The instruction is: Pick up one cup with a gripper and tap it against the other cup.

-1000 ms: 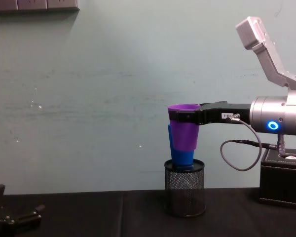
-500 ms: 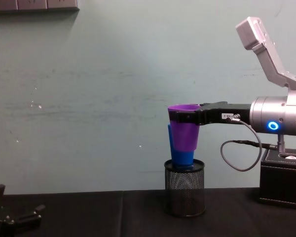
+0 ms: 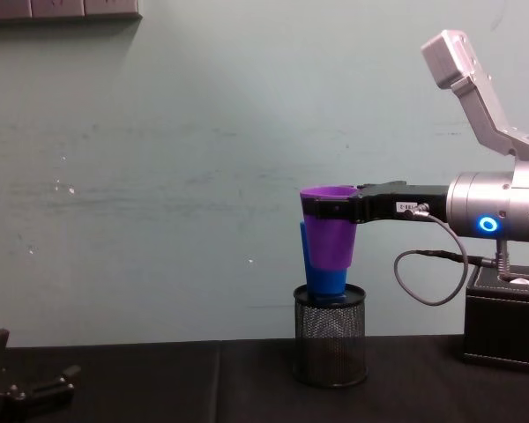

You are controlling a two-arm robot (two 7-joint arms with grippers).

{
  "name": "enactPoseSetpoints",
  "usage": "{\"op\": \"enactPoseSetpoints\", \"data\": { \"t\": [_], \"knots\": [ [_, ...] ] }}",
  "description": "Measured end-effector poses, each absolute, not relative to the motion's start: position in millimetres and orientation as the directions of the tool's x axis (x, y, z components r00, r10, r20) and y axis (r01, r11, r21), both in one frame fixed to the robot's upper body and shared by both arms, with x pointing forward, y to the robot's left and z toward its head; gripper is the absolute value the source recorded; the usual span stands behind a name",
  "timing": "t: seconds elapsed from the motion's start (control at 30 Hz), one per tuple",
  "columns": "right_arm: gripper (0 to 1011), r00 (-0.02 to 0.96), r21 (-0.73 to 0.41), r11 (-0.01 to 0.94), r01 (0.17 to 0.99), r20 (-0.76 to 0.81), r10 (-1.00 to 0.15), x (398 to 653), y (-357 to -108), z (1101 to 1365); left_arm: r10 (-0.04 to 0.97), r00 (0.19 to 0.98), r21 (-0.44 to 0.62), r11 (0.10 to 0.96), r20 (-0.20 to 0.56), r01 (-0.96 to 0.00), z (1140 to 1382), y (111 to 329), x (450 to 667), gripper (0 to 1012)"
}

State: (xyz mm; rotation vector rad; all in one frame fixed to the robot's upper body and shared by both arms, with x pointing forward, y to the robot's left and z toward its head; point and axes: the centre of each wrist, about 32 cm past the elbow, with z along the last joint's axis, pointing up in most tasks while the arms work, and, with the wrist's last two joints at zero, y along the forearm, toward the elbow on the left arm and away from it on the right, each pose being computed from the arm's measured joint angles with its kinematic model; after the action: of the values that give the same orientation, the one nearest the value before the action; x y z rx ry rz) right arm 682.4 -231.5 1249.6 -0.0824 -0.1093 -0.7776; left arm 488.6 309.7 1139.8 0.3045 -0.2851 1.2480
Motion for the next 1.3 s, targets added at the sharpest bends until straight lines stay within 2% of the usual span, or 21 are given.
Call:
{"op": "enactPoseSetpoints", "data": {
  "t": [1.3],
  "knots": [
    [733, 0.707, -0.034, 0.71, 0.703, 0.129, -0.695, 682.4, -231.5, 1249.6, 0.88, 0.292, 0.07, 0.287, 0.374, -0.955, 1139.8, 309.7, 488.6, 1005]
  ]
}}
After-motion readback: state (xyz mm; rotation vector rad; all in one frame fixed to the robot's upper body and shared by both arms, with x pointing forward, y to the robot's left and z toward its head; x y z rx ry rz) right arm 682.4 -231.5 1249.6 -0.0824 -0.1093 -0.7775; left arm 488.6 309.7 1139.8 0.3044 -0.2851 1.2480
